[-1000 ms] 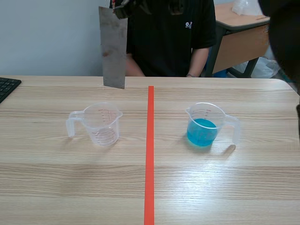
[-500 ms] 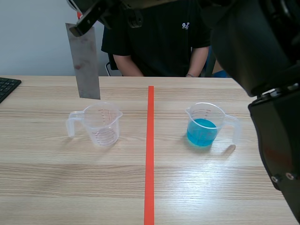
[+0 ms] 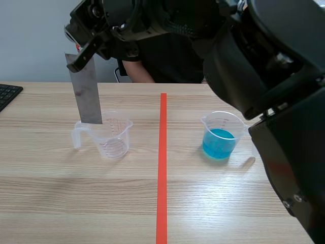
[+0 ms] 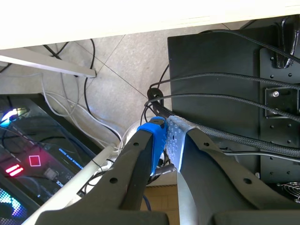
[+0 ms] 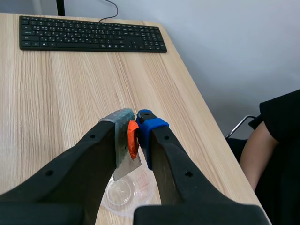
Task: Do the redox reaction experiment.
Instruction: 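Put the plate into the left beaker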
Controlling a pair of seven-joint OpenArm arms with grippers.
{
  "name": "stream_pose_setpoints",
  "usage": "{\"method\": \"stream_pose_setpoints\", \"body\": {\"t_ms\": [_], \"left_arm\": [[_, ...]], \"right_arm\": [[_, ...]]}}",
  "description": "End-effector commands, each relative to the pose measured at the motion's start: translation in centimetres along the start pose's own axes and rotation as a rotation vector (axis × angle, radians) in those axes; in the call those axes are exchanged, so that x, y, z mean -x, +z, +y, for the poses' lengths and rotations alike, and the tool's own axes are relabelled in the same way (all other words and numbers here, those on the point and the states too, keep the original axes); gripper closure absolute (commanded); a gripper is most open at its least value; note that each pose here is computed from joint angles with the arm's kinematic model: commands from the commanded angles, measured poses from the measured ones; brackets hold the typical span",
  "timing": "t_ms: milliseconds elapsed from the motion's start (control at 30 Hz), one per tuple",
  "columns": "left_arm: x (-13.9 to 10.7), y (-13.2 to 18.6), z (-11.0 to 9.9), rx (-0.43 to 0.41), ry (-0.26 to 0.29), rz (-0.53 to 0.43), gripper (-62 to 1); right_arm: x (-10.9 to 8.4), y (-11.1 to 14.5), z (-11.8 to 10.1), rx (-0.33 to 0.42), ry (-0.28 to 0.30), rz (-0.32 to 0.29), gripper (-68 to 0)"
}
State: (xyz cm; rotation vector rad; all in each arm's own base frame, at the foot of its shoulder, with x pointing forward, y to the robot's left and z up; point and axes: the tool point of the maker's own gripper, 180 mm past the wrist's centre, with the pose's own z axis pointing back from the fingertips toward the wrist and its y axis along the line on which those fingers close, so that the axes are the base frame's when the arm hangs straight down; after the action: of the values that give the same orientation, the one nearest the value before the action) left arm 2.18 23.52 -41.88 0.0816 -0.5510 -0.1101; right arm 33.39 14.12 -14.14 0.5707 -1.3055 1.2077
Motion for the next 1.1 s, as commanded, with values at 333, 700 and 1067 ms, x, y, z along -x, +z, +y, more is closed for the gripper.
{"method": "stream_pose_setpoints", "body": {"t_ms": [333,700,1067], "left_arm": [[-0.1,0.1,0.0,0.004,-0.004,-0.006,-15.1],[-0.1,0.1,-0.1,0.005,-0.004,-0.006,-34.4],[-0.1,0.1,-0.1,0.005,-0.004,-0.007,-52.8]], "right_arm": [[1.0,-1.0,-1.5,0.036,0.007,-0.007,-1.5],[3.1,-1.8,-2.1,0.054,-0.005,0.003,-1.5],[6.3,-2.7,-2.3,0.066,0.002,0.026,-1.5]]}}
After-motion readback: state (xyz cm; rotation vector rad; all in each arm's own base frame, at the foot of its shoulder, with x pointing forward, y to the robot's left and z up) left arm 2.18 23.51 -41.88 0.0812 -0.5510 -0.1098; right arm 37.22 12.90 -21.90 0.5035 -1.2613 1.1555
